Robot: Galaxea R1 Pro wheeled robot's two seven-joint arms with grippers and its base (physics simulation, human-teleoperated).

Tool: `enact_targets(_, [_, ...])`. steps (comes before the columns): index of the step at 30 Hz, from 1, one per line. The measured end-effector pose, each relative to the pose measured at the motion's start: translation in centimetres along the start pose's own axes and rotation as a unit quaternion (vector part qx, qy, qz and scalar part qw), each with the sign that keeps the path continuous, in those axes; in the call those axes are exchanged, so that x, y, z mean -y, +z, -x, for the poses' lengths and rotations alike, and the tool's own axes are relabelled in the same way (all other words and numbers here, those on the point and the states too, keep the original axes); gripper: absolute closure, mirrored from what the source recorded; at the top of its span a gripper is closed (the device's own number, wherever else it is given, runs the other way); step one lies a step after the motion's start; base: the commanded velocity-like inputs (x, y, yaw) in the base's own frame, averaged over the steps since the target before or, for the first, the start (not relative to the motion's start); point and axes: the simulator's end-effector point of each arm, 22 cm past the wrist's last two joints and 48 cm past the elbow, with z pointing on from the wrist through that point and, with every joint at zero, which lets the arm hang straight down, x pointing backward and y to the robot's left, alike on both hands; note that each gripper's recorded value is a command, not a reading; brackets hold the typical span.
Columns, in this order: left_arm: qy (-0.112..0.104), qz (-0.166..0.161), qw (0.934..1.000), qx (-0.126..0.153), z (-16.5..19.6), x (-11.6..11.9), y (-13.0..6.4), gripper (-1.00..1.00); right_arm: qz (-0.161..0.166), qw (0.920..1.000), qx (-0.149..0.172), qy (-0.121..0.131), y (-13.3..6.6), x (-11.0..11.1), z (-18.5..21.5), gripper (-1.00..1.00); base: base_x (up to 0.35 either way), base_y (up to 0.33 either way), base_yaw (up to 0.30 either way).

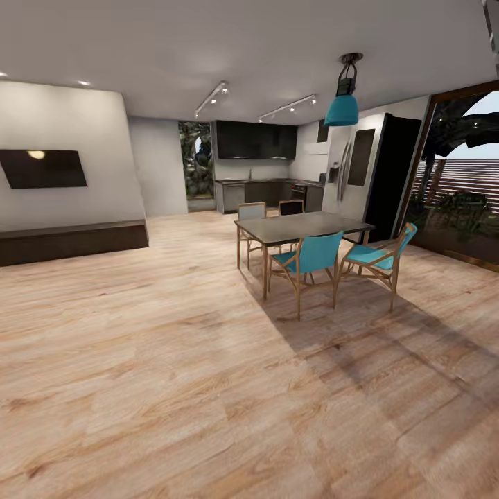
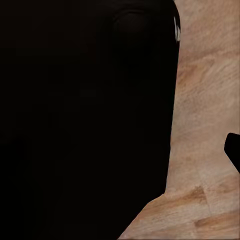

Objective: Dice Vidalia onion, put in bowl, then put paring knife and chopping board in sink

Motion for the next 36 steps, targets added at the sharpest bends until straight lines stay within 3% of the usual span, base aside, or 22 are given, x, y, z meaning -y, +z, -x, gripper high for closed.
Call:
enact_targets(6, [-0.001, -0.012, 0.9999, 0.0, 0.0, 1.0, 0.0, -1.0, -0.014, 0.9999, -0.003, 0.001, 0.0, 2.2, 0.0, -1.0, 0.0, 0.0, 0.0])
enact_targets(12, [0.0, -0.028, 0.9995, 0.017, 1.6, 3.6, -0.1, -1.0, -0.027, 0.9996, 0.009, 0.002, -0.1, 4.2, 0.5, -1.0, 0.0, 0.0, 0.0])
enact_targets(24, [-0.002, -0.027, 0.9994, 0.022, 2.0, 3.4, -0.1, -1.0, -0.019, 0.9993, 0.032, 0.005, -0.1, 3.0, 1.5, -1.0, 0.033, 0.078, 0.005])
enact_targets(36, [-0.002, -0.028, 0.9993, 0.025, 2.2, 3.8, -0.1, -1.0, -0.019, 0.9993, 0.031, 0.002, -0.1, 3.0, 1.5, -1.0, 0.057, 0.143, 0.228])
